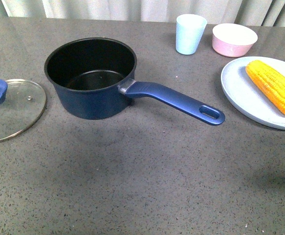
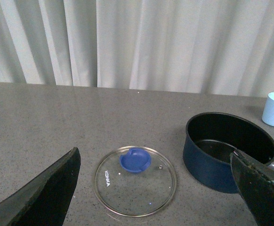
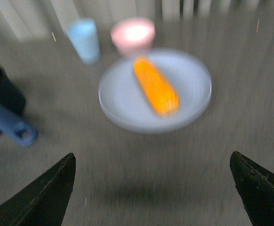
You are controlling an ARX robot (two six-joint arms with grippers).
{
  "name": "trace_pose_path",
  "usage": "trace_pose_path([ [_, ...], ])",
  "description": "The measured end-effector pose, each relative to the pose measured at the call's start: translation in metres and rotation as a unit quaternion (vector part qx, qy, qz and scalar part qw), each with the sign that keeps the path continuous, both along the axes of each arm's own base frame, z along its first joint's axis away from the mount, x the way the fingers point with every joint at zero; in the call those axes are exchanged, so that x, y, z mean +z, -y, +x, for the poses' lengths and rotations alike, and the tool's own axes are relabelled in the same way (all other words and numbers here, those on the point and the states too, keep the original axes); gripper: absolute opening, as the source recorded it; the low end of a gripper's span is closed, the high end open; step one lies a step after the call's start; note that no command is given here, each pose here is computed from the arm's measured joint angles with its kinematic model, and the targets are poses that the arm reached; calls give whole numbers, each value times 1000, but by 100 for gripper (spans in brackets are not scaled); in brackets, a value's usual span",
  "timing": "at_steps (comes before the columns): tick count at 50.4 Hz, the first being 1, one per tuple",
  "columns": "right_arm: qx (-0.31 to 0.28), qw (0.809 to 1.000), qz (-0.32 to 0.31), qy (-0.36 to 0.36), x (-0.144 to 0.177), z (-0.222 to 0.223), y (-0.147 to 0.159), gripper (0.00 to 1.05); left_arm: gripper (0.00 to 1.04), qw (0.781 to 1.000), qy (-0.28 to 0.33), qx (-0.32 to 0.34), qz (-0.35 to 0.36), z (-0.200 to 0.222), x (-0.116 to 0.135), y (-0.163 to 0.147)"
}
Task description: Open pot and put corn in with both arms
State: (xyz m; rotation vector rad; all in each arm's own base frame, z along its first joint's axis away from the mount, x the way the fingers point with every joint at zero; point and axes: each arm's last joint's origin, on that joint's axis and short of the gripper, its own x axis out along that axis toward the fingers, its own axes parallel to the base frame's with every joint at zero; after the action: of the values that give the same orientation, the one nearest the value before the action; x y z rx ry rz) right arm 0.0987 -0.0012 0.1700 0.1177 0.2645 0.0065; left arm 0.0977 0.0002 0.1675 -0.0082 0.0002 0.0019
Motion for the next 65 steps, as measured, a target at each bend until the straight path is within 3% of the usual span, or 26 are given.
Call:
trace_pose_path([
  [1, -6, 998, 18, -54, 1, 2, 2, 96, 96, 1000, 0, 0, 0, 0, 0, 0],
  [4, -17, 994, 36, -101, 8, 13, 8, 96, 96, 1000, 0, 0, 0, 0, 0, 0],
  [9, -31, 998, -12, -53, 34, 46, 24, 96, 96, 1000, 0, 0, 0, 0, 0, 0],
  [14, 4, 998, -57, -33, 41, 94, 34, 96, 96, 1000, 0, 0, 0, 0, 0, 0],
  [20, 44, 994, -78, -65, 25, 165, 36, 96, 96, 1000, 0, 0, 0, 0, 0, 0],
  [30, 69, 973, -162, -147, -20, 243, 19, 96, 96, 1000, 0, 0, 0, 0, 0, 0],
  [41, 95, 962, -166, -193, -44, 273, 4, 96, 96, 1000, 0, 0, 0, 0, 0, 0],
  [60, 82, 959, -137, -236, -71, 283, 11, 96, 96, 1000, 0, 0, 0, 0, 0, 0],
  [65, 79, 958, -133, -241, -73, 283, 13, 84, 96, 1000, 0, 0, 0, 0, 0, 0],
])
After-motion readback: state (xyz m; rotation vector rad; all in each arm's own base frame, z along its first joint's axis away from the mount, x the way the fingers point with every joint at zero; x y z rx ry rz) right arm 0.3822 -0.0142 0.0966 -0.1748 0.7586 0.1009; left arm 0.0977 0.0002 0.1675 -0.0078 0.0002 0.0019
